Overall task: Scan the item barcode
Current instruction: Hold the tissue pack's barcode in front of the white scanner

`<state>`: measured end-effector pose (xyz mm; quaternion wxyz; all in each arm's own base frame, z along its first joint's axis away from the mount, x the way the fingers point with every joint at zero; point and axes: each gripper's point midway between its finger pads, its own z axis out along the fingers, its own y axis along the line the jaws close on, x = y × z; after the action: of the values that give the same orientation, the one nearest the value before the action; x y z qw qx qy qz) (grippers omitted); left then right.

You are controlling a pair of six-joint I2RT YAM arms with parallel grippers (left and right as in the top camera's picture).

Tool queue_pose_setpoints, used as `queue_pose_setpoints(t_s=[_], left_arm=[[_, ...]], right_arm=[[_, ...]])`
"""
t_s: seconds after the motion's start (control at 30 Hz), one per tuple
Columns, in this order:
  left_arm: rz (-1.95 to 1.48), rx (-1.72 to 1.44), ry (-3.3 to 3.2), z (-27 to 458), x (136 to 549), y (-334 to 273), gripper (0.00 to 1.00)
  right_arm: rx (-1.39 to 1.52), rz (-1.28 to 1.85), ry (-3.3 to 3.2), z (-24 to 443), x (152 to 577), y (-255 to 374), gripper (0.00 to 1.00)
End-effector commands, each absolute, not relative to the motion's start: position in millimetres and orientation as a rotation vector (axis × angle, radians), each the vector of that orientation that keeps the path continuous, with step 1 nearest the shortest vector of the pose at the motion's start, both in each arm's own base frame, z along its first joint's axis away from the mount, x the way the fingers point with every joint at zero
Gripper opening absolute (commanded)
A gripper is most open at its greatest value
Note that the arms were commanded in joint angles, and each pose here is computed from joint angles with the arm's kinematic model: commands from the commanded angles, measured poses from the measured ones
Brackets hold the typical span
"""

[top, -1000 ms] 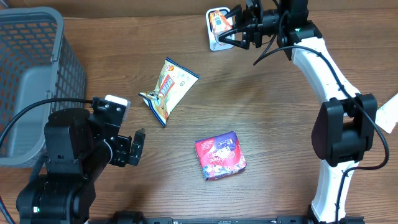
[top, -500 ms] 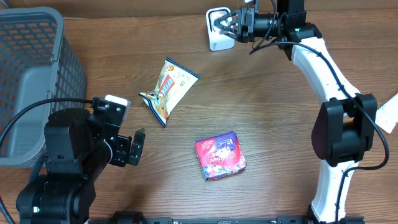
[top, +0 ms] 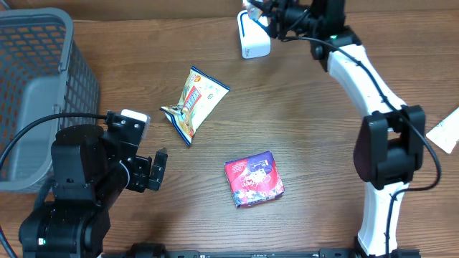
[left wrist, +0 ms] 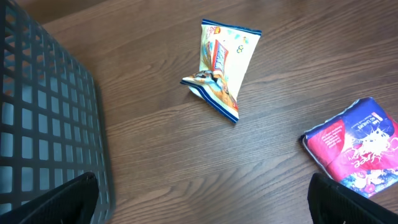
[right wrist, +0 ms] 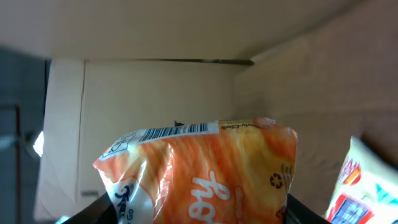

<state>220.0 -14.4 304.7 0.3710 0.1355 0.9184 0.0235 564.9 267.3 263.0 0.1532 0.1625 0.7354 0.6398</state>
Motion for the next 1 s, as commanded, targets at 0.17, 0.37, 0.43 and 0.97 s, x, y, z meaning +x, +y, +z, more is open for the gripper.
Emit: queue_pose_setpoints(t_s=[0.17,0.37,0.43,0.97], left_arm=[[0.044,0.329,2.351,306,220,-15,1.00],[0.044,0.329,2.351,306,220,-15,1.00],[0.044,0.329,2.351,306,220,-15,1.00],[0.044,0.329,2.351,306,220,-15,1.00]], right_arm=[[0.905,1.959,2.005,221,603,273,0.58],[1.151,1.906,1.880,209,625,258,0.63],[1.200,1.888,1.842,208,630,254,0.63],[1.557,1.865,1.699,167,645,251,0.64]])
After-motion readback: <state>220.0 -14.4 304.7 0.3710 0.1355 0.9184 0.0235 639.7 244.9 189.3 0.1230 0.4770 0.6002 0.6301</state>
